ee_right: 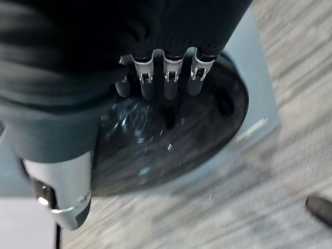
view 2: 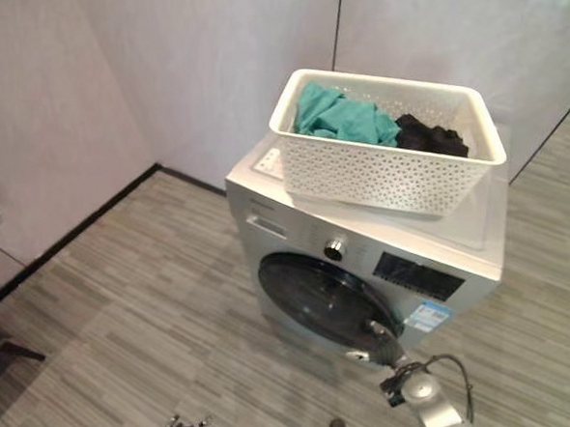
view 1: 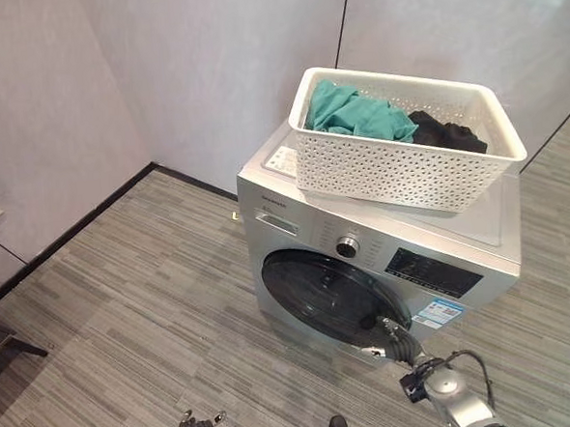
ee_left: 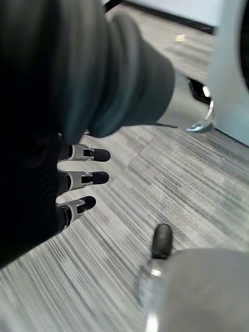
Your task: Grab the laundry basket,head to the washer,open it,put in the laundry and shut it.
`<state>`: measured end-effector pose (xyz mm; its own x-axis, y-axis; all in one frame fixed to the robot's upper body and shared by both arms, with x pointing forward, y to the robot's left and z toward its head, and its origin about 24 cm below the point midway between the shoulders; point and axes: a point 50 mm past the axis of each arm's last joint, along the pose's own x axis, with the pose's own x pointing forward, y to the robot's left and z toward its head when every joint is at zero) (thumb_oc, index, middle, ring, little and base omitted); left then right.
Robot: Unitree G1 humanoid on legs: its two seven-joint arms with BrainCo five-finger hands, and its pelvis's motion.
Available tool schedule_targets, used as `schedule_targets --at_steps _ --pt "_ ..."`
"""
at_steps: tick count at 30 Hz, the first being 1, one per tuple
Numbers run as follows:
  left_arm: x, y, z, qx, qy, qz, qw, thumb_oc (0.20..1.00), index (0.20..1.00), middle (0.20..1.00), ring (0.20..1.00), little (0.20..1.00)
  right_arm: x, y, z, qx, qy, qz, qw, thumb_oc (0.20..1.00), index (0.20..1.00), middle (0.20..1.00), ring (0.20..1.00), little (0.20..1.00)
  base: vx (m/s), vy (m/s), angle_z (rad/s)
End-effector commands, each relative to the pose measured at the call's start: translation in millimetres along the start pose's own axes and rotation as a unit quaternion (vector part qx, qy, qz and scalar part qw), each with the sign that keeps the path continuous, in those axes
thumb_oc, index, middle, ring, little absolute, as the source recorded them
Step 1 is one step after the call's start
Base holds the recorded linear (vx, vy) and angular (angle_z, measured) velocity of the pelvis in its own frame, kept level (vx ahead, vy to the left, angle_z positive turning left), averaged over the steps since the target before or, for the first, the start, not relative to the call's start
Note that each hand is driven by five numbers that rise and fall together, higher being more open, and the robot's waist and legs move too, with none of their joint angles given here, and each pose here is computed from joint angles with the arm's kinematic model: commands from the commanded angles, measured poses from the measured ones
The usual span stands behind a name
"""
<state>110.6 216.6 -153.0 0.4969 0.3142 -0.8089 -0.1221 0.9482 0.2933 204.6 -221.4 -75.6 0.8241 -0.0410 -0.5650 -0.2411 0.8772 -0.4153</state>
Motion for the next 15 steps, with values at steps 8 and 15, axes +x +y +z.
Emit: schedule_targets --at_steps 8,15 --pt "4.3 8.0 3.6 0.093 -0.007 0.003 0.996 1.000 1.000 1.000 1.000 1.000 -5.9 -41.9 6.4 -0.002 -0.030 -0.091 0.995 1.000 1.000 1.000 1.000 1.000 0.00 0.006 0.04" --pt "3.1 16.7 -6.1 0.087 0.011 0.019 0.996 1.000 1.000 1.000 1.000 1.000 -6.2 -47.5 5.8 -0.019 -0.028 -0.107 0.994 1.000 1.000 1.000 1.000 1.000 0.00 0.000 0.00"
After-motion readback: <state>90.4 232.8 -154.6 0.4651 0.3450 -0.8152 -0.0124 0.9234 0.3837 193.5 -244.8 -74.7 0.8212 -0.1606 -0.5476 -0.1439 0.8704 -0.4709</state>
